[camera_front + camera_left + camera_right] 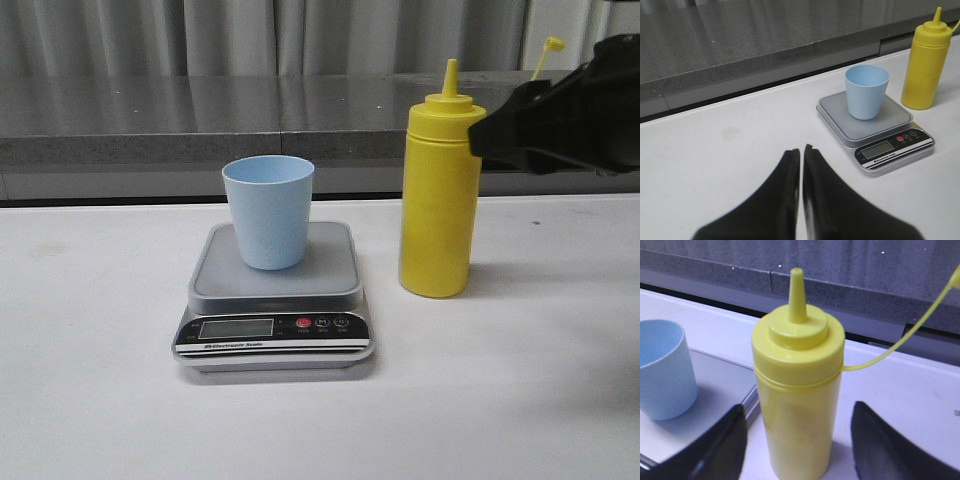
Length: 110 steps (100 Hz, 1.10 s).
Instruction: Pour seasoning into cup on scale with both arms
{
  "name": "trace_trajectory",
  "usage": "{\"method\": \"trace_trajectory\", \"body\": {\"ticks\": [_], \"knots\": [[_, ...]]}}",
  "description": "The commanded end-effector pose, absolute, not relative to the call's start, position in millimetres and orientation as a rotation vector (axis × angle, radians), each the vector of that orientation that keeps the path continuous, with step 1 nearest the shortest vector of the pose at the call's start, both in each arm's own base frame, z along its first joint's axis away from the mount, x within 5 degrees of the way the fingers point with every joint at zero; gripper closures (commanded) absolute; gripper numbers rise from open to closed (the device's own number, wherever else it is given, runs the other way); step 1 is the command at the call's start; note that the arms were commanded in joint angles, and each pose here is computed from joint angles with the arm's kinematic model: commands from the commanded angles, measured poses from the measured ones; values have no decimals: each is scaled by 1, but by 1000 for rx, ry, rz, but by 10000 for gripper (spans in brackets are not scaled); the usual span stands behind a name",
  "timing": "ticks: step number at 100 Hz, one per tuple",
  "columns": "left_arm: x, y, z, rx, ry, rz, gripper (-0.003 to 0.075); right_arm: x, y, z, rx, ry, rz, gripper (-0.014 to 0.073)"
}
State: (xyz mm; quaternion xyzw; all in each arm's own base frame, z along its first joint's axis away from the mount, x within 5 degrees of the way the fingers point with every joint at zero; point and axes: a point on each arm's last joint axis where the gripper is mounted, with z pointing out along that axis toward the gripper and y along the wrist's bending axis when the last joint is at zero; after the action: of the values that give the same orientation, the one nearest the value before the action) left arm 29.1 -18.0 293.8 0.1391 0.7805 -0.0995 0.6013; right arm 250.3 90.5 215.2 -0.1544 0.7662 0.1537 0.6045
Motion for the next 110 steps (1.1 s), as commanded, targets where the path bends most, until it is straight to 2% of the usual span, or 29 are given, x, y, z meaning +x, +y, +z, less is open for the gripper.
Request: {"method": "trace_trajectory", "body": {"ticks": [1, 16, 25, 49, 74, 110], "knots": [[30, -18, 308, 287, 1728, -240, 710, 242, 86, 250, -325, 1635, 363, 355], [30, -18, 308, 287, 1728, -240, 710, 224, 79, 274, -312, 1598, 345, 586], [30, -18, 308, 287, 1728, -240, 710, 212, 74, 284, -307, 1613, 320, 667], [30, -18, 308, 287, 1728, -240, 710, 186, 61, 299, -290, 1664, 264, 663], [30, -18, 308, 287, 1728, -240, 710, 163, 47, 293, -267, 1856, 177, 663], [30, -18, 308, 287, 1728, -240, 710, 127, 37, 321, -273, 1643, 167, 663]]}}
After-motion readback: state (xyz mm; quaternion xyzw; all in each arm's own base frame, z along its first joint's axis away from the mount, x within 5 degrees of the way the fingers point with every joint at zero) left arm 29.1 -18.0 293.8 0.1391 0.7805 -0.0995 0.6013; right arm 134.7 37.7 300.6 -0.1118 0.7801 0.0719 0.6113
